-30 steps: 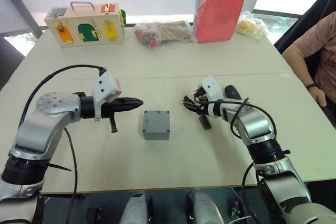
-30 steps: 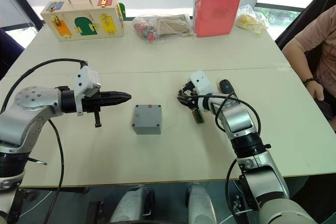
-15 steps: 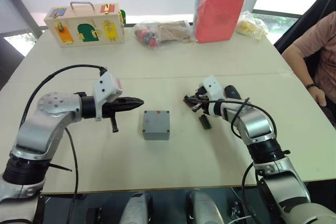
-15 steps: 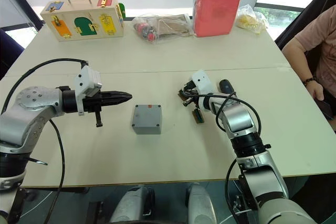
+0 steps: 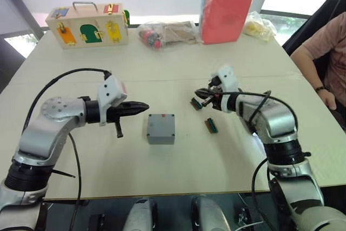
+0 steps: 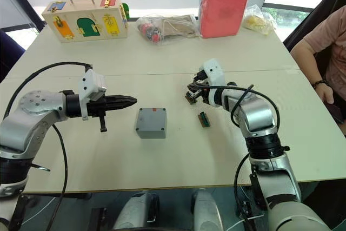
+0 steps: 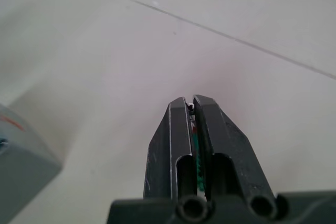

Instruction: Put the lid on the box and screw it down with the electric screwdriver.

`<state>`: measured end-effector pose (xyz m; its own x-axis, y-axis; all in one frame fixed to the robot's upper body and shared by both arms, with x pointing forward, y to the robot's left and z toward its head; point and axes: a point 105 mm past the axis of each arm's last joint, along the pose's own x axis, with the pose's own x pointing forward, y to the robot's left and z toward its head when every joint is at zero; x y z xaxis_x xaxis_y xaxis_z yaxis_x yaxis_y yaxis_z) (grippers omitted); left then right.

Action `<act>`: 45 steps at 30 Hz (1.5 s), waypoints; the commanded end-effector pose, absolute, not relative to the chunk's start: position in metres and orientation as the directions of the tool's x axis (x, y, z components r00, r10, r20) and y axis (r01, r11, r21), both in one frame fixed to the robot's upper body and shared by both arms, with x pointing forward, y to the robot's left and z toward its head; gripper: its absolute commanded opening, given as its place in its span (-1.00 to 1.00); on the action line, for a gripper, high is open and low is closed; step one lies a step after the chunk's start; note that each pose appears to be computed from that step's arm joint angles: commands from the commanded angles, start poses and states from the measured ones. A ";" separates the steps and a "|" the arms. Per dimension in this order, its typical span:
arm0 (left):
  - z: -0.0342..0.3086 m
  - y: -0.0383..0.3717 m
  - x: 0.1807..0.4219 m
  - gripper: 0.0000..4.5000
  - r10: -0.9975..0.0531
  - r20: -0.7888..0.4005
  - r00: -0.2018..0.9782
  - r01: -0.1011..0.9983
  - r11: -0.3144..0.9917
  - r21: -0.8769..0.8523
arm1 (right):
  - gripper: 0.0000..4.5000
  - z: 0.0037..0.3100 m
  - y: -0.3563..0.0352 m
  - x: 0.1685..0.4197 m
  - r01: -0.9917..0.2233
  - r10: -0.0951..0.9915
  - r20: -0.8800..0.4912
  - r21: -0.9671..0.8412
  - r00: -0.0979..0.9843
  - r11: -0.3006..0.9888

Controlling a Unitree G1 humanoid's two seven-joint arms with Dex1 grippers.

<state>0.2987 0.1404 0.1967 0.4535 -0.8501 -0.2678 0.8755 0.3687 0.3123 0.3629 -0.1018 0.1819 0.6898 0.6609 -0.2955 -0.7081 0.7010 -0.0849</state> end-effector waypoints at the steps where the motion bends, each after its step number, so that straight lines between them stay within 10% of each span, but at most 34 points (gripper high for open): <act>1: 0.203 0.139 0.294 -1.00 -0.857 -0.257 0.447 0.871 0.351 0.344 | -0.95 0.199 -0.077 0.337 -0.806 0.759 -0.291 -0.089 0.582 0.585; 45: 0.199 0.137 0.289 -1.00 -0.855 -0.264 0.447 0.873 0.352 0.338 | -0.84 0.151 -0.043 0.320 -0.862 0.774 -0.414 -0.054 0.479 0.505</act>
<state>0.2929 0.1388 0.1906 0.4463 -0.8505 -0.2783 0.8808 0.3626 0.3045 0.3233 -0.0433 0.1522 0.4880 0.7688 -0.4133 -0.8552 0.5159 -0.0500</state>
